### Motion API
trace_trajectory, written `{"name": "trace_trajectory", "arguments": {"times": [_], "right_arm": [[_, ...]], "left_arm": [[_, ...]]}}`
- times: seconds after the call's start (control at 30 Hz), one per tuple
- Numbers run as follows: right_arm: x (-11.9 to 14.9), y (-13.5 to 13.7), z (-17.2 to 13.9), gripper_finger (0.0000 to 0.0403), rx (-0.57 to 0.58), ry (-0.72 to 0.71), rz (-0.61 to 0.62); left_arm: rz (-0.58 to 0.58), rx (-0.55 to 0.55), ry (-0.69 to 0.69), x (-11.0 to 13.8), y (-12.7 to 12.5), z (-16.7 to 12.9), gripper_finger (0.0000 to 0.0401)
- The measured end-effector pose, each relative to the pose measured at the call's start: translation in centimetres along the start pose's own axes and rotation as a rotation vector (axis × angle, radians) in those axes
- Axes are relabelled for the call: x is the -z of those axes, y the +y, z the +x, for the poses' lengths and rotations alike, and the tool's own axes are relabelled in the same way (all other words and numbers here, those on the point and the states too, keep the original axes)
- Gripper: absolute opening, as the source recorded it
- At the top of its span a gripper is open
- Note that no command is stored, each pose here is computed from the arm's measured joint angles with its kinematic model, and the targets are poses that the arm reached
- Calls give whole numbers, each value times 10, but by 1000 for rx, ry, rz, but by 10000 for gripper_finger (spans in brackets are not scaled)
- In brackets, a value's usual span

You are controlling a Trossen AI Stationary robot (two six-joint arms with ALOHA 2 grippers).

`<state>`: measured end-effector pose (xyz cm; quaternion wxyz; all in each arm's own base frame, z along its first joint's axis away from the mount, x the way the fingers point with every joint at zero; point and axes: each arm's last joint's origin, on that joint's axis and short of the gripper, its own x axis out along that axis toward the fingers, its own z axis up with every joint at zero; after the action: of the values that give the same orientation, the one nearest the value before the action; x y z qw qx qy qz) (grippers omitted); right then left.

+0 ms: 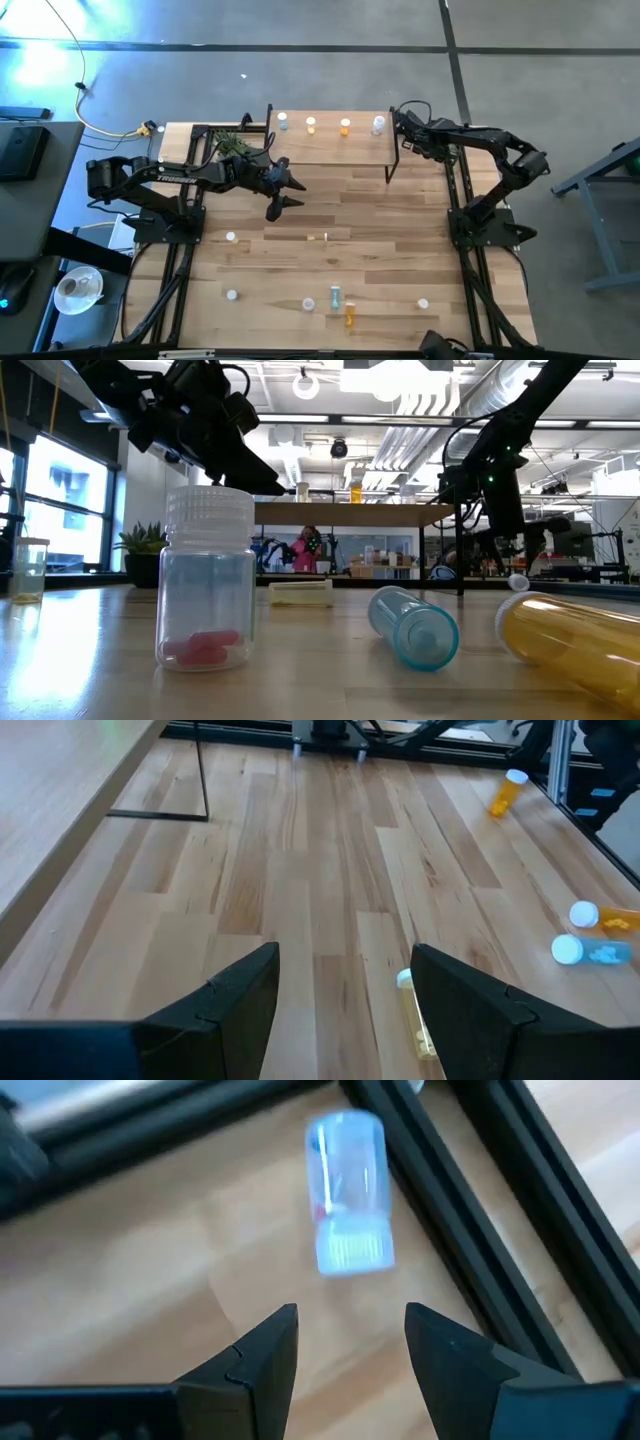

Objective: Pick and place medicine bottles onto shelf by color
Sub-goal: Put the top transparent pill bottle on the shelf aligned with the transparent pill bottle

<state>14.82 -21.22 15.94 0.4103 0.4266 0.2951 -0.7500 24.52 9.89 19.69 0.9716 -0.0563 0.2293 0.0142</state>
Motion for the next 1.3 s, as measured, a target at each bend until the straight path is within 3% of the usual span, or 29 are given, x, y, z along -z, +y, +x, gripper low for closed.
{"name": "trace_trajectory", "arguments": {"times": [0.23,1.3], "right_arm": [[-13,-11,8,177,69,-21,67],[-13,4,19,177,31,-101,187]], "left_arm": [[-9,2,22,2,0,0,216],[-9,4,25,3,-1,0,216]]}}
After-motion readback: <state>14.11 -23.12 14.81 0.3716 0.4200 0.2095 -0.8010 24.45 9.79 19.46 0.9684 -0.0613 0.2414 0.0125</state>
